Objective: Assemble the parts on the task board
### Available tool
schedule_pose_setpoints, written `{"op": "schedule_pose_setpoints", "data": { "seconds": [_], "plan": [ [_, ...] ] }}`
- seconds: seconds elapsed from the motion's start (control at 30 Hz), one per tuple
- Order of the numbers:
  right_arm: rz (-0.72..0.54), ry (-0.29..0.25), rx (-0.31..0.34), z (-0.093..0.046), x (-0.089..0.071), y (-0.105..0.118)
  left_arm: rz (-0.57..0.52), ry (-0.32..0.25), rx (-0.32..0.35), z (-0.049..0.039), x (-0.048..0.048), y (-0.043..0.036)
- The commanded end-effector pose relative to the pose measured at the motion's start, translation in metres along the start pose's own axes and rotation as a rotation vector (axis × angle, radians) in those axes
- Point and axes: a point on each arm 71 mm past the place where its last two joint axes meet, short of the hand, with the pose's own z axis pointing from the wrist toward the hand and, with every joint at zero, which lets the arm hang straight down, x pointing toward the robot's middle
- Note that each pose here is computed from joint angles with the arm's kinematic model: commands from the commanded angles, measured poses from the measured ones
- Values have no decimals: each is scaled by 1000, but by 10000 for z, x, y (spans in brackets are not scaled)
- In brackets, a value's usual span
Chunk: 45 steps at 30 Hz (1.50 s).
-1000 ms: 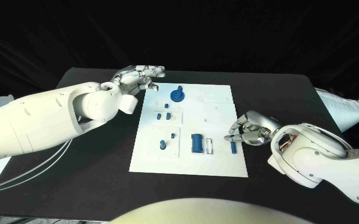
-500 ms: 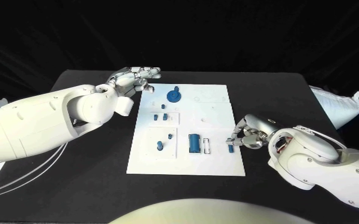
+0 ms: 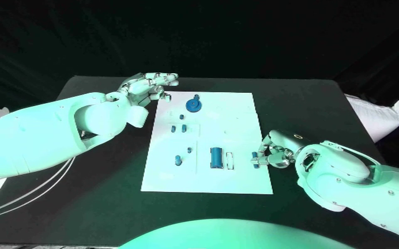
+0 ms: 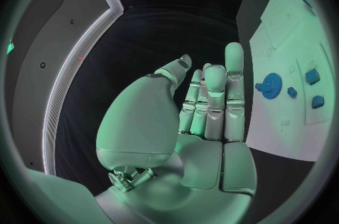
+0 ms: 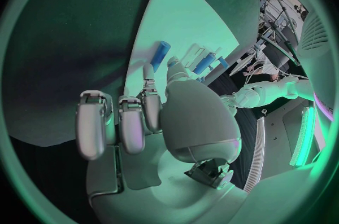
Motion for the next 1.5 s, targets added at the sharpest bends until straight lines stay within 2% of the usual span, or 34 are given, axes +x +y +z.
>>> {"op": "schedule_pose_setpoints", "data": {
  "seconds": [0.03, 0.53, 0.93, 1.23, 1.5],
  "plan": [
    [-56, 11, -5, 11, 29, 19, -3, 23, 8, 2, 25, -8],
    [-269, 4, -40, 110, 138, 109, -4, 24, 6, 10, 30, -1],
    [-328, 58, -40, 146, 207, 136, -4, 25, 5, 11, 35, 2],
    [-240, 24, -49, 125, 183, 176, -4, 25, 4, 10, 35, 3],
    [-33, -15, -47, 53, 115, 227, -5, 25, 4, 10, 36, 4]
  ]
}}
